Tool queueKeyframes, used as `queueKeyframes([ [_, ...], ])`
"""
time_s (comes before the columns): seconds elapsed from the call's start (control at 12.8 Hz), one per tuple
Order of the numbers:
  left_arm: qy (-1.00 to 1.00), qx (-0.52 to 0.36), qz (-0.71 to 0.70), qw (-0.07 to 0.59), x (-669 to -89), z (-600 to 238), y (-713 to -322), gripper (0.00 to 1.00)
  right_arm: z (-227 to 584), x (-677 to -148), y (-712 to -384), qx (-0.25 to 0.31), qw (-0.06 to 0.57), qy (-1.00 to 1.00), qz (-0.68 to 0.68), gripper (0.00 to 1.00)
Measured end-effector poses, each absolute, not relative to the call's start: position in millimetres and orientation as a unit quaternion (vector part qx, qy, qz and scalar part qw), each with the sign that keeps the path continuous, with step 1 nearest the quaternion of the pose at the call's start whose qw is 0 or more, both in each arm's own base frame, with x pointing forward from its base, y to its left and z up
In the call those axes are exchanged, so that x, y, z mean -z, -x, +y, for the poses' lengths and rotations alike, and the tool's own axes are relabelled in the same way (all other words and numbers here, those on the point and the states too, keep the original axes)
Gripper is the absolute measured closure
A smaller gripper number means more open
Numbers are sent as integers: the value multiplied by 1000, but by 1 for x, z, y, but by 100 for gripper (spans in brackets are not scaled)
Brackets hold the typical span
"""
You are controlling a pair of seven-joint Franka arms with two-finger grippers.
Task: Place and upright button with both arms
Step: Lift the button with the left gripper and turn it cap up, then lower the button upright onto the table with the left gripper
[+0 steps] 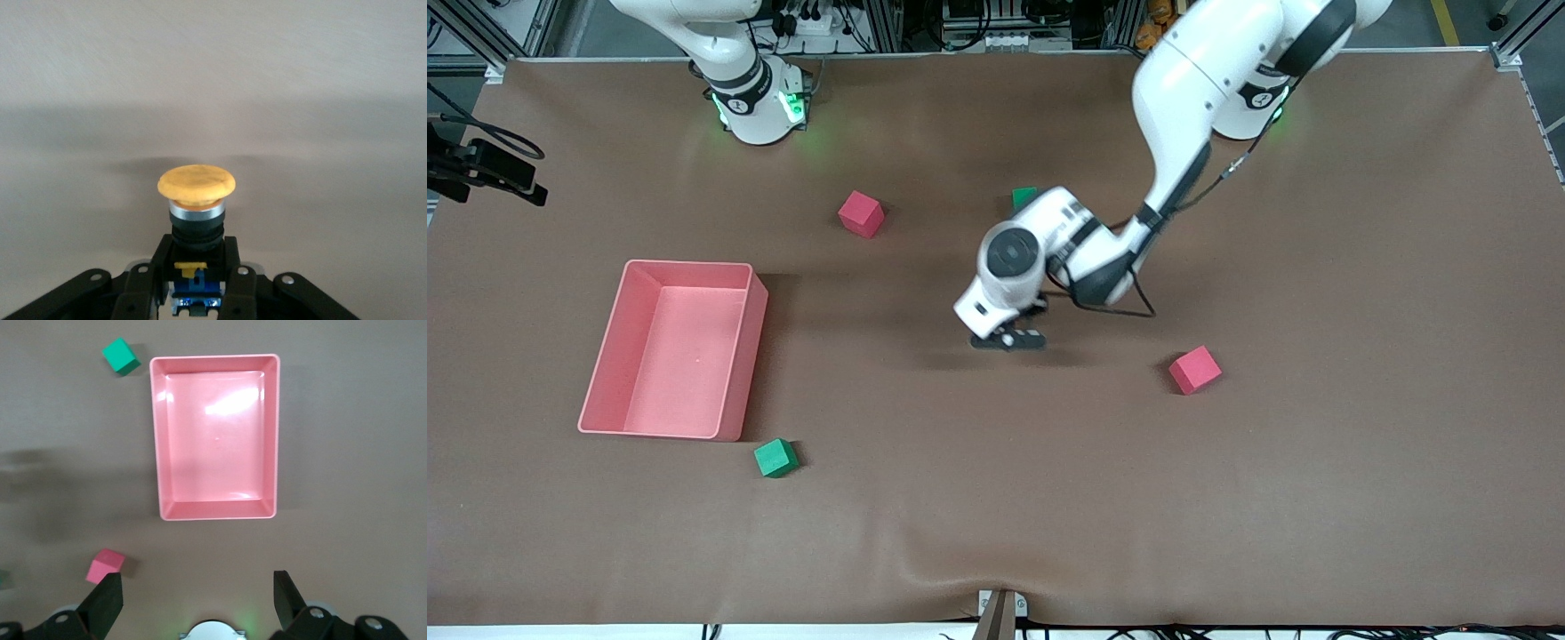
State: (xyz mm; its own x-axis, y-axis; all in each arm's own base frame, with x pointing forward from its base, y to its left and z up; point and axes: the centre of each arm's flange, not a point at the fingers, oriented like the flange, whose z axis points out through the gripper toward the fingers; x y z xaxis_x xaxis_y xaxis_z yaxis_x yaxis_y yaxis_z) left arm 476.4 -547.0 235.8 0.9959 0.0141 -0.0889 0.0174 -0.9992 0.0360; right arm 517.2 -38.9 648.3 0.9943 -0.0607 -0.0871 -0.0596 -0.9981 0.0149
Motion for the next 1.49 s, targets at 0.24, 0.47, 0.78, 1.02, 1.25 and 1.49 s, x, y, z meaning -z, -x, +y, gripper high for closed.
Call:
queueKeyframes([
  [0.24,-995,-75,34,62,-273,-601,-442,67,-36,-646,-519,44,15,-999,-26,0],
  [0.47,-976,-189,60,86,-276,-619,-430,67,-40,-635,-527,49,1,-998,-32,0],
  [0.78,-949,-290,87,91,-243,-632,-393,67,-42,-623,-540,45,-12,-998,-36,0],
  [1.02,-928,-354,60,103,-202,-638,-363,67,-53,-635,-539,31,-12,-998,-46,0],
  [1.25,-908,-410,30,87,-161,-622,-358,67,-61,-653,-535,14,-13,-998,-57,0],
  [1.49,-883,-466,-3,52,-138,-615,-350,67,-63,-660,-532,9,-14,-998,-59,0],
])
